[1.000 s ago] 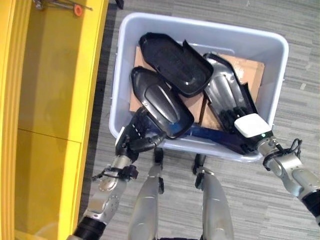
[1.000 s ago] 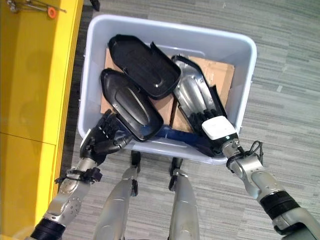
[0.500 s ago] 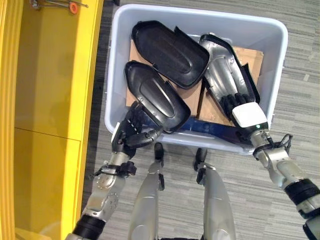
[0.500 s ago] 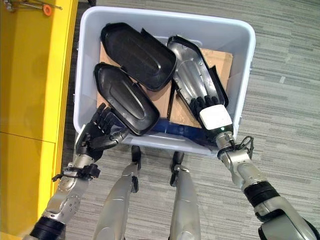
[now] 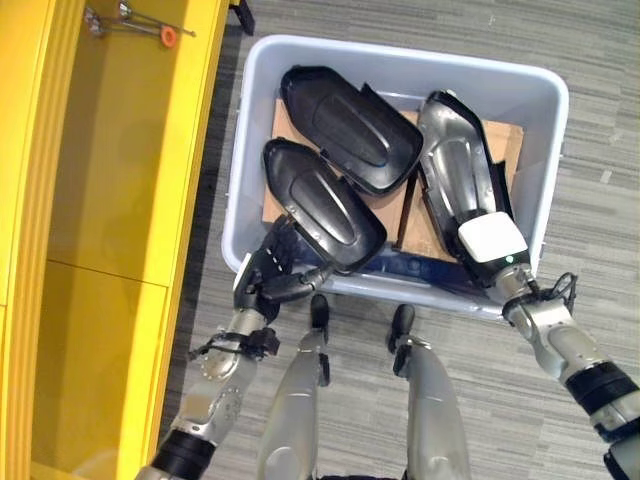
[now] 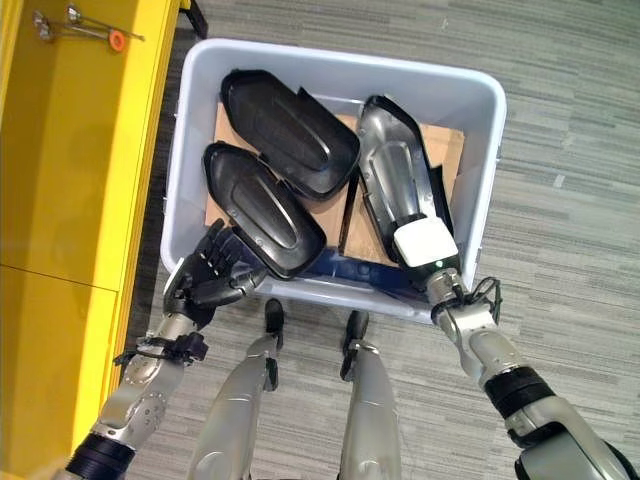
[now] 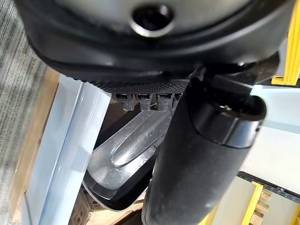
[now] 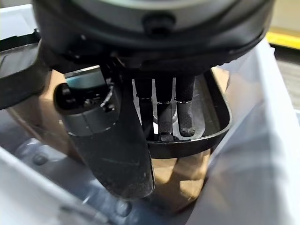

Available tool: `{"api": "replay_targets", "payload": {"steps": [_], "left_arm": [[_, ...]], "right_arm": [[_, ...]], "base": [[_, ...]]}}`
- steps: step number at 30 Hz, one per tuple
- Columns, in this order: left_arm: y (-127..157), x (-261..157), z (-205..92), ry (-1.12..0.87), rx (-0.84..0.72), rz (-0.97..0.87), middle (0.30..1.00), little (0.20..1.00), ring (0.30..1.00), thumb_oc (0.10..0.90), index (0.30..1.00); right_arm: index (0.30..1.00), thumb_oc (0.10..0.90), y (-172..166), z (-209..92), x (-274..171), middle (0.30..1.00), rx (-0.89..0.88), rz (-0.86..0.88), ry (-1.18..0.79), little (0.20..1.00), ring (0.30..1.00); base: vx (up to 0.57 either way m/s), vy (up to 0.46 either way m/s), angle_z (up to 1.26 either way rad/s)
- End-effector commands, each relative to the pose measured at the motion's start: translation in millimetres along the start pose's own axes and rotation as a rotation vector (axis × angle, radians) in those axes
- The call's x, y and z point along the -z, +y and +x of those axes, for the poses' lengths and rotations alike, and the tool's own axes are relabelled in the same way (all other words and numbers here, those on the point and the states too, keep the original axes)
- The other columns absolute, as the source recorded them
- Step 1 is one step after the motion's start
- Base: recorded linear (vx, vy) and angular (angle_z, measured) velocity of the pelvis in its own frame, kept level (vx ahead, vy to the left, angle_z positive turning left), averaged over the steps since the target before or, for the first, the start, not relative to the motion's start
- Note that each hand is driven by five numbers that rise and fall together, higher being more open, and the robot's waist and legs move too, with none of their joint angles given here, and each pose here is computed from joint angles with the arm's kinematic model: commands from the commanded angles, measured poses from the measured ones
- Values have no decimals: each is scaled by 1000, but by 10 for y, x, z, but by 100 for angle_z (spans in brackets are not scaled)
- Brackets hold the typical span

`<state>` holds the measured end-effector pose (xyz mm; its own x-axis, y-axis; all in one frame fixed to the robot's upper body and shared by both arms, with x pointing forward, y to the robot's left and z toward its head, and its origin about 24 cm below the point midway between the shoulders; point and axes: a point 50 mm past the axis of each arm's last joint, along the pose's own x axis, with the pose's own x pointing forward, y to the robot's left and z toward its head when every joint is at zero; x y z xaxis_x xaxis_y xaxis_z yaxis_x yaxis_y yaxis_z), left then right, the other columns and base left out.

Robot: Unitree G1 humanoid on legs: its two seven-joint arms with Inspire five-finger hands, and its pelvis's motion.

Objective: Move parts from the plastic box to the shelf.

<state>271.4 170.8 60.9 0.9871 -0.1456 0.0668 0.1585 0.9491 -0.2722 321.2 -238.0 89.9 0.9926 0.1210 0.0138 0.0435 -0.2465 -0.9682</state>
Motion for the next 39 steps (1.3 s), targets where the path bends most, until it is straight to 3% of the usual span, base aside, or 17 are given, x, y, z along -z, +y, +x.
{"api": "replay_targets", "payload": {"steps": [1,23,39], "left_arm": [[88,94,-220,32,-34,-10,1000,1000,1000,900,1000],[268,281,-417,132,-101,5,1000,1000,1000,900,1000],[424,476,-620,206,-194,5,1000,1000,1000,900,1000]], "right_arm": [[300,400,314,-205,23,300,-134,41,15,300,300],[300,400,-177,-340,-51,300,146,260,-17,300,300],[300,400,-280,-604,-77,300,237,388,-6,300,300]], "base": [[0,0,0],[52,-8,-3],[60,17,-9]]}}
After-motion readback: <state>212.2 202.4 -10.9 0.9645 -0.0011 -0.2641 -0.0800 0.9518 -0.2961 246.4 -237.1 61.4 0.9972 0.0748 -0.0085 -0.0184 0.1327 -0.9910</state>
